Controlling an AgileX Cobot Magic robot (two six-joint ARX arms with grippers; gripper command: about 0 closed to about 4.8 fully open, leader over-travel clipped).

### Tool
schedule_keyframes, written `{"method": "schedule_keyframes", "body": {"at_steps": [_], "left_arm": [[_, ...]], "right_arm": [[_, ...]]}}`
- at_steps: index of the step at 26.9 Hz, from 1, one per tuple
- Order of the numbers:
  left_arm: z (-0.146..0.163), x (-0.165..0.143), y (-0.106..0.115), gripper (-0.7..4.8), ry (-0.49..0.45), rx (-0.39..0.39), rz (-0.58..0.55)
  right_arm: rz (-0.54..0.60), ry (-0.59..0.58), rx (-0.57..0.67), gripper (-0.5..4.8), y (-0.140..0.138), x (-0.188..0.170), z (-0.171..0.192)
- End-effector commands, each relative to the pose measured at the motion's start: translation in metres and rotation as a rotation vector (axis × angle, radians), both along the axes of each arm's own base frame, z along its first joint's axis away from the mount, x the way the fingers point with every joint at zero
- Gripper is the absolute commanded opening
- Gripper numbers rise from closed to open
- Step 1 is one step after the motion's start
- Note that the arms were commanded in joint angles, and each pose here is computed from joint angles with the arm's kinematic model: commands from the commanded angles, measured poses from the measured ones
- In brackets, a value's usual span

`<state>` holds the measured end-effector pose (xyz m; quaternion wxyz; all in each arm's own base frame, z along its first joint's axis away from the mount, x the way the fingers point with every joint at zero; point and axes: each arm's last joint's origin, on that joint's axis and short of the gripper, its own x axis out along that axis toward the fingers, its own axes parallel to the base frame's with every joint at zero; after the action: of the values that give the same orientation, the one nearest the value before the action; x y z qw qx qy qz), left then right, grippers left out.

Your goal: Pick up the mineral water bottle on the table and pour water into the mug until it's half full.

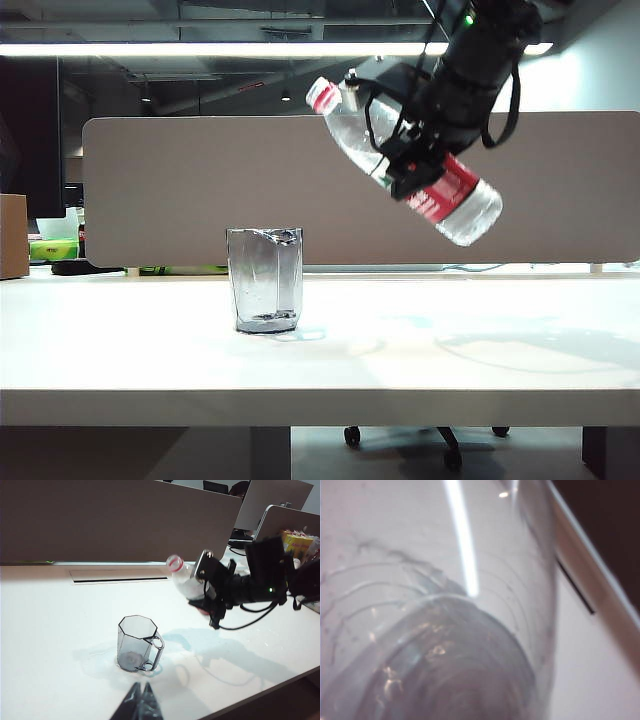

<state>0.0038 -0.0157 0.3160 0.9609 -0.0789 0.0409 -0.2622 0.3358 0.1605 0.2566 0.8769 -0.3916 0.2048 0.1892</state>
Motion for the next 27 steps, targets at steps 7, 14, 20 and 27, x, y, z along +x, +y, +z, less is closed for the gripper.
{"method": "schedule_keyframes", "body": {"at_steps": [7, 14, 20, 27], "left_arm": [[0.002, 0.000, 0.000, -0.05, -0.017, 0.004, -0.004], [0.002, 0.000, 0.000, -0.05, -0.017, 0.004, -0.004], [0.002, 0.000, 0.000, -0.05, -0.017, 0.004, -0.004], [0.002, 0.000, 0.000, -0.05, -0.017, 0.004, -0.004]], "right_arm": [[-0.030, 0.010, -0.249, 2.30, 0.020, 0.011, 0.006], [-0.004, -0.003, -0.522, 2.30, 0.056, 0.010, -0.010], [-0.027, 0.042, -0.689, 2.30, 0.062, 0.009, -0.022], [-0.065, 0.018, -0.784, 2.30, 0.065, 0.007, -0.016]]}}
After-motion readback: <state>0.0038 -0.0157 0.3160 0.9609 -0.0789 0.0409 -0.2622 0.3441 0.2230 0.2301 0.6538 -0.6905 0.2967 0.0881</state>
